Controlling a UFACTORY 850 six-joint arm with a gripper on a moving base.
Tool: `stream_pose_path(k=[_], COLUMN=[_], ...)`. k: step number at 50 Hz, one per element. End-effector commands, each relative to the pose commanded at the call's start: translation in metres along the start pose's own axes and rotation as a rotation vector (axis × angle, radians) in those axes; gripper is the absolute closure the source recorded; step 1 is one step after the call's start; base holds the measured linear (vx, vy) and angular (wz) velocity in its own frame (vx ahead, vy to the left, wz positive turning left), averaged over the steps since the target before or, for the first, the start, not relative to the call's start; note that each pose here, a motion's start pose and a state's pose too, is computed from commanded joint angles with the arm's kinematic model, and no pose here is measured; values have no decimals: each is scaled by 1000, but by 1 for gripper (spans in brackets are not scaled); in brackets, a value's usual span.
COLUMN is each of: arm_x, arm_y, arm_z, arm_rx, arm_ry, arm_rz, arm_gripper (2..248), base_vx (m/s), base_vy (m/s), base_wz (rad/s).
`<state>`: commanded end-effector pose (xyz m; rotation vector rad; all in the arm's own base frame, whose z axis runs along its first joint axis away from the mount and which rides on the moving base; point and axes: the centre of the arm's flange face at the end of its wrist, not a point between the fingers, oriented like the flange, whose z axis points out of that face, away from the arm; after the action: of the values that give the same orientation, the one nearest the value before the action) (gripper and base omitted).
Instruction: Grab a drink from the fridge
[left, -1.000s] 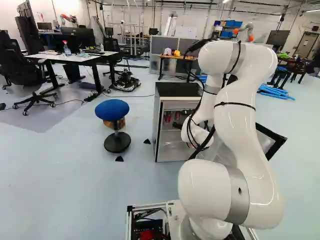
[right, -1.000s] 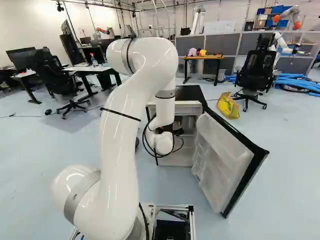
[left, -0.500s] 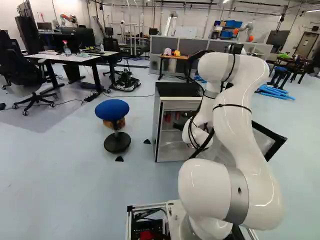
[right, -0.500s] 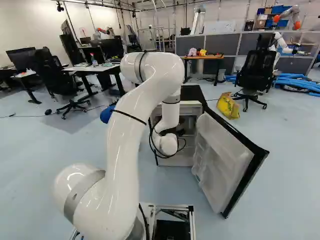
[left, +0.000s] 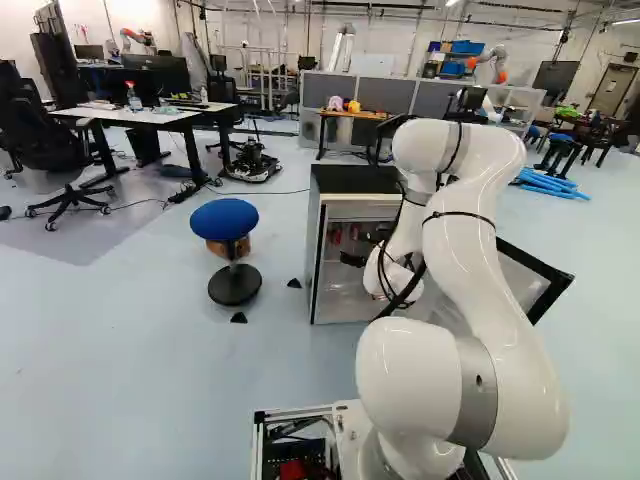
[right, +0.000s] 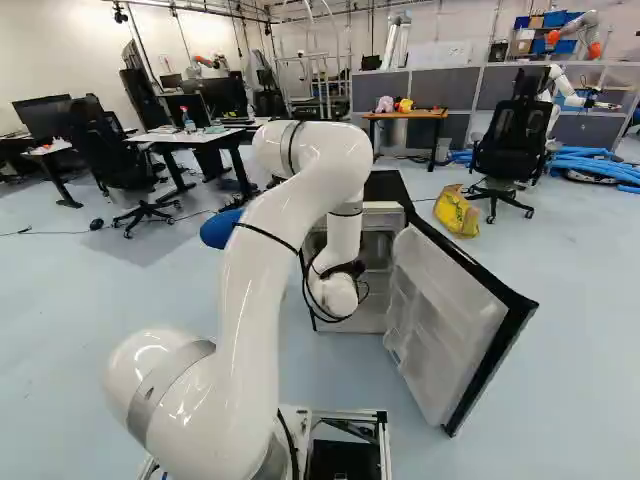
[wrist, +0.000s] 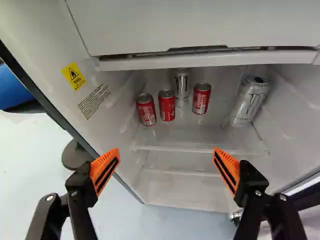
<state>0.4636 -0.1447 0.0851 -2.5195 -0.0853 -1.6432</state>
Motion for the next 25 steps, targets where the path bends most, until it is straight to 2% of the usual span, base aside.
stream_pose_path(k=[25], arm_x=[-25], arm_y=[-1], arm_z=[14], arm_rx=[58], arm_ry=[26], arm_rz=[1], arm_gripper=[3], base_vx=[0], base_vy=[0], base_wz=[0])
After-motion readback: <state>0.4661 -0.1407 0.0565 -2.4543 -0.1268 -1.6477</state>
